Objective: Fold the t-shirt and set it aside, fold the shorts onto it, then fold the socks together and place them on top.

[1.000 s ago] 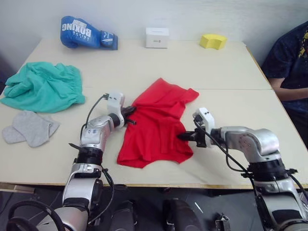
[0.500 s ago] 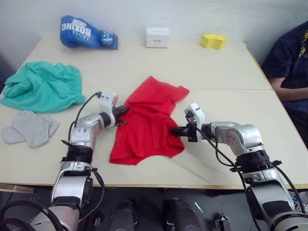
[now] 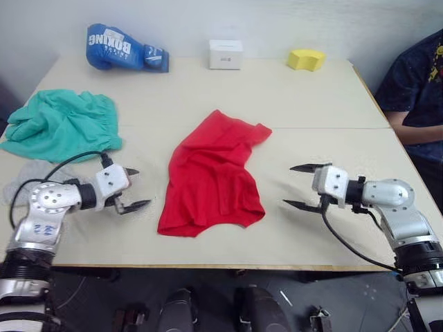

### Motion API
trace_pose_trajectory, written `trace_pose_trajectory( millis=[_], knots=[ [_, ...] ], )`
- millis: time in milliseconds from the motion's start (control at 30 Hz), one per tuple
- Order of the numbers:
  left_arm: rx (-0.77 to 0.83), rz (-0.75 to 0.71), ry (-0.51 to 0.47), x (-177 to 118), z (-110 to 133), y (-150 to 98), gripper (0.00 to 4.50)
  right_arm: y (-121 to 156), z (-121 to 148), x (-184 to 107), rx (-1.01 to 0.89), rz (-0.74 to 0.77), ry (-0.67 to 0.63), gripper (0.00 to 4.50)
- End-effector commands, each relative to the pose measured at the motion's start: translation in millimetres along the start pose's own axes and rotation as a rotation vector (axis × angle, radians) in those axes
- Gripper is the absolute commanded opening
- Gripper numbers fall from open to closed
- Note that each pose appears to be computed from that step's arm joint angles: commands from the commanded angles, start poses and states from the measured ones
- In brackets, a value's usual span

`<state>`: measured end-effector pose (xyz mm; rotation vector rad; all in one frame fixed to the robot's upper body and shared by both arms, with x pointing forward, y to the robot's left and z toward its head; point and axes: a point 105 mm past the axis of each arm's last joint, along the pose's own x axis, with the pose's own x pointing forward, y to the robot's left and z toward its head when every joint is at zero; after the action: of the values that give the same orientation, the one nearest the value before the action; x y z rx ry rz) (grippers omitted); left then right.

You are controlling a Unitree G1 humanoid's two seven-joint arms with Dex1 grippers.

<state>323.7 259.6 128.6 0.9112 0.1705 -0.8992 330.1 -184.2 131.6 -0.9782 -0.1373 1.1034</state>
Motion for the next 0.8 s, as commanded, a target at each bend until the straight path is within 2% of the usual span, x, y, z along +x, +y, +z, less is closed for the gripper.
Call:
trace_pose_trajectory(
  millis=[33,233,333,433,667,800],
  knots=[
    [0.204,-0.139,-0.023,0,3,-16,4.47,7,10,13,-0.21,0.045,-0.075,4.5],
    [0.389,-0.279,-0.108,18,16,-32,4.47,23,23,38,-0.361,0.137,-0.186,4.5],
    [0.529,-0.272,-0.13,29,25,-28,4.47,35,31,48,-0.415,0.208,-0.24,4.5],
    [0.567,-0.297,-0.147,36,28,-28,4.47,35,36,57,-0.442,0.214,-0.266,4.5],
    [0.649,-0.359,-0.188,57,36,-36,4.47,33,34,75,-0.468,0.209,-0.245,4.5],
    [0.683,-0.352,-0.212,68,43,-36,4.47,23,25,79,-0.465,0.181,-0.174,4.5]
  ],
)
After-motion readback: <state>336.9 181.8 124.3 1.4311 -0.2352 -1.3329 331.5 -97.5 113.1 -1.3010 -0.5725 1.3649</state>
